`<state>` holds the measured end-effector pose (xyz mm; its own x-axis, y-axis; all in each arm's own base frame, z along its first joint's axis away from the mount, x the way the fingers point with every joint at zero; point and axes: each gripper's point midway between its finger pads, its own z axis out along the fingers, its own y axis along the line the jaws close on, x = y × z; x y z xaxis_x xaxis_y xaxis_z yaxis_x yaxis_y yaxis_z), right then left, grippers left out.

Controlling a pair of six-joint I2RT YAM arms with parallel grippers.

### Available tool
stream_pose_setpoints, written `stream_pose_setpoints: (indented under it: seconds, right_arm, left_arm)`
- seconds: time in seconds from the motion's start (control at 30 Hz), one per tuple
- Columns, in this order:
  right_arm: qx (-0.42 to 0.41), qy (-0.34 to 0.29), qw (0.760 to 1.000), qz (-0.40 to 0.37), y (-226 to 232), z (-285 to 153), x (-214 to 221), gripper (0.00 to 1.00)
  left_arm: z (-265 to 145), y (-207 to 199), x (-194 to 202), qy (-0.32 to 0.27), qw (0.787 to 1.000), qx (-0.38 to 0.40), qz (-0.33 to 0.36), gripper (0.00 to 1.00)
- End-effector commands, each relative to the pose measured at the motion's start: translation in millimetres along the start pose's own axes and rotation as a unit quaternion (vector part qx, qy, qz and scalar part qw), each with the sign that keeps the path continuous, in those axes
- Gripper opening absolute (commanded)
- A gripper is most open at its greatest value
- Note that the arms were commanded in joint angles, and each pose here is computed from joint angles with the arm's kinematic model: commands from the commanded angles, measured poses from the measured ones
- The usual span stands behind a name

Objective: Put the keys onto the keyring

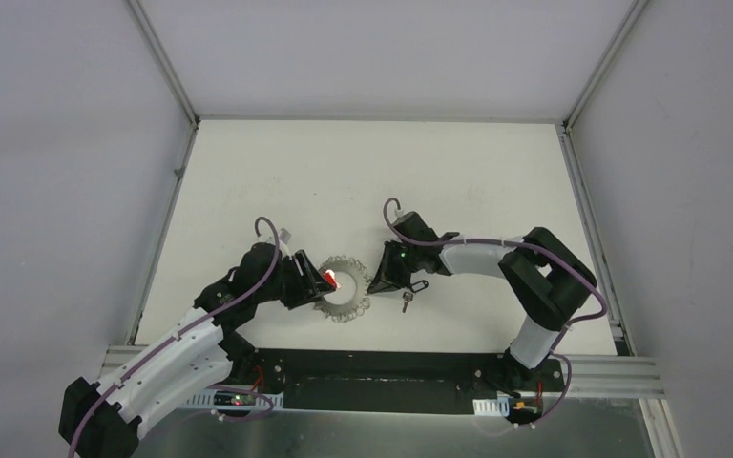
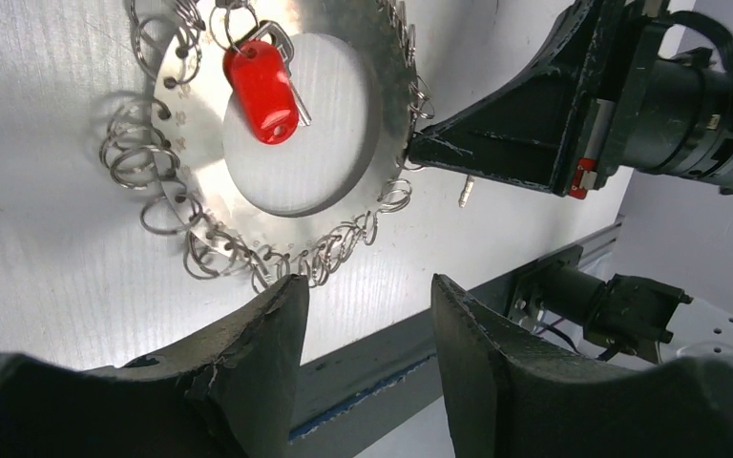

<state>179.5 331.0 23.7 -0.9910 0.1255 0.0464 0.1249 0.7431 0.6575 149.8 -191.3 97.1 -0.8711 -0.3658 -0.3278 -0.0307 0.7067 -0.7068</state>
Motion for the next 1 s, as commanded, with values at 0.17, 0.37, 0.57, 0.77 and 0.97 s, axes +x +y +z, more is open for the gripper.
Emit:
stream_pose_setpoints:
  seconds: [0.17, 0.37, 0.57, 0.77, 0.97]
  right_arm:
    - [0.041, 0.019, 0.973, -0.227, 24.0, -61.9, -1.0, 0.00]
    - [0.066, -0.015, 0.941, -0.333, 39.2, -100.6, -10.2, 0.00]
    - [0.080, -0.077, 0.876, -0.470, 66.0, -132.9, -15.8, 0.00]
    - [0.005, -0.136, 0.809, -0.572, 111.0, -159.7, -0.5, 0.00]
    - [-0.086, -0.196, 0.770, -0.601, 138.1, -184.3, 14.5, 0.00]
  left_arm:
    - [-16.8, -35.3, -21.6, -0.038, 0.992, 0.058, 0.103, 0.54]
    - [-30.8, -52.8, -37.7, -0.074, 0.981, 0.079, 0.161, 0.54]
    - [-48.6, -79.2, -47.9, -0.100, 0.960, 0.123, 0.232, 0.53]
    - [-66.8, -113.5, -51.0, -0.122, 0.917, 0.196, 0.324, 0.51]
    - [-81.2, -145.8, -43.0, -0.130, 0.857, 0.283, 0.410, 0.47]
